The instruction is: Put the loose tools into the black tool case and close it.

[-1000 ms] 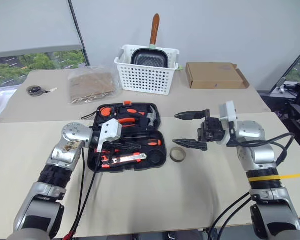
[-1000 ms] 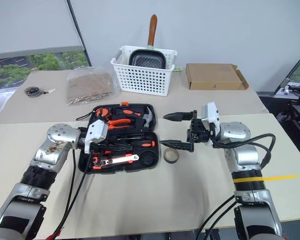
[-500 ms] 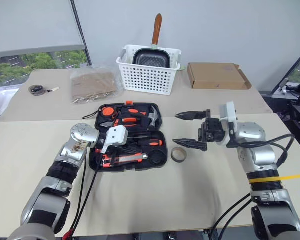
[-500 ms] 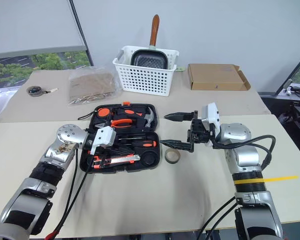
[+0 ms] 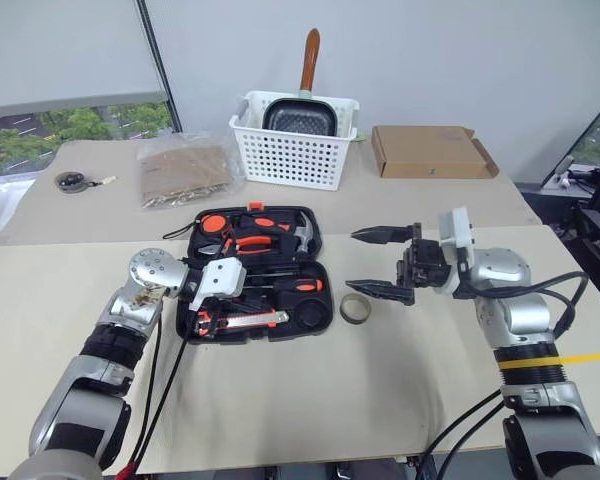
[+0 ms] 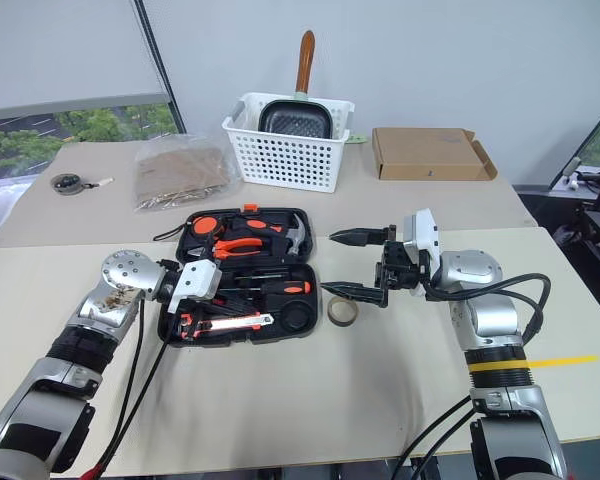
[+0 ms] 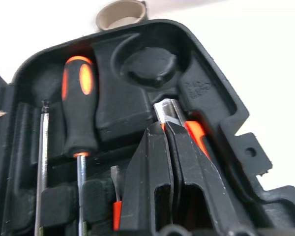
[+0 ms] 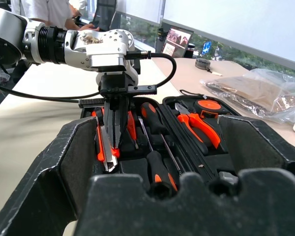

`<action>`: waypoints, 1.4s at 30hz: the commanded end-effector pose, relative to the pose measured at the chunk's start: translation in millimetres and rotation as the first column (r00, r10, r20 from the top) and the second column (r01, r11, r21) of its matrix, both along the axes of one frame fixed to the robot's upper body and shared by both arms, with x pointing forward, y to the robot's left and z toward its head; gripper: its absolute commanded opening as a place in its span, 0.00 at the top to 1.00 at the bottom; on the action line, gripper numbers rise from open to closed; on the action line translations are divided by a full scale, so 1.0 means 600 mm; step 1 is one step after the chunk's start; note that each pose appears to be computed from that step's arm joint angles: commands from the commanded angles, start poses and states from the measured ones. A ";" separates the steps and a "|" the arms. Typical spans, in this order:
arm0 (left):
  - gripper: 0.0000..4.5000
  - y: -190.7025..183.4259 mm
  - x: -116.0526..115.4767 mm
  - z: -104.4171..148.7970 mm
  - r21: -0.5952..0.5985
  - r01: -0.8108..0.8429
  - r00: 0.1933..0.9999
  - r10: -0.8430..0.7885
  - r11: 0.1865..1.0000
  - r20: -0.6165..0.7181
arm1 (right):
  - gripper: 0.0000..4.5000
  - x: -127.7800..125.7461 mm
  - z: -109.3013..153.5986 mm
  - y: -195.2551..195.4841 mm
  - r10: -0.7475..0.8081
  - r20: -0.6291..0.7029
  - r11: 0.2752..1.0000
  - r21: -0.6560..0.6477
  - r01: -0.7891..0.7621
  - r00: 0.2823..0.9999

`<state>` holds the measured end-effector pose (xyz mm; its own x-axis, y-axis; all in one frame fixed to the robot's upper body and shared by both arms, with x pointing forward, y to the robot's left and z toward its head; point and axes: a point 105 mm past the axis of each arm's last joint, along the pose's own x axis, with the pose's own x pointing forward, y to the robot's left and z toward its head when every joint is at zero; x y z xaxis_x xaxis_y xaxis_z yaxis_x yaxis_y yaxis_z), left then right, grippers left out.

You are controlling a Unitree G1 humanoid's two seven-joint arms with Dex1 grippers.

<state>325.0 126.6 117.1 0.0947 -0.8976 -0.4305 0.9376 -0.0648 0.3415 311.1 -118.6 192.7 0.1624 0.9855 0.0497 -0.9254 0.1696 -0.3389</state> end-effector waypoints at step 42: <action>0.97 0.033 -0.009 -0.083 0.120 -0.061 0.998 0.062 0.991 -0.004 | 0.00 -0.010 -0.006 -0.020 0.005 0.019 0.997 -0.081 -0.004 1.000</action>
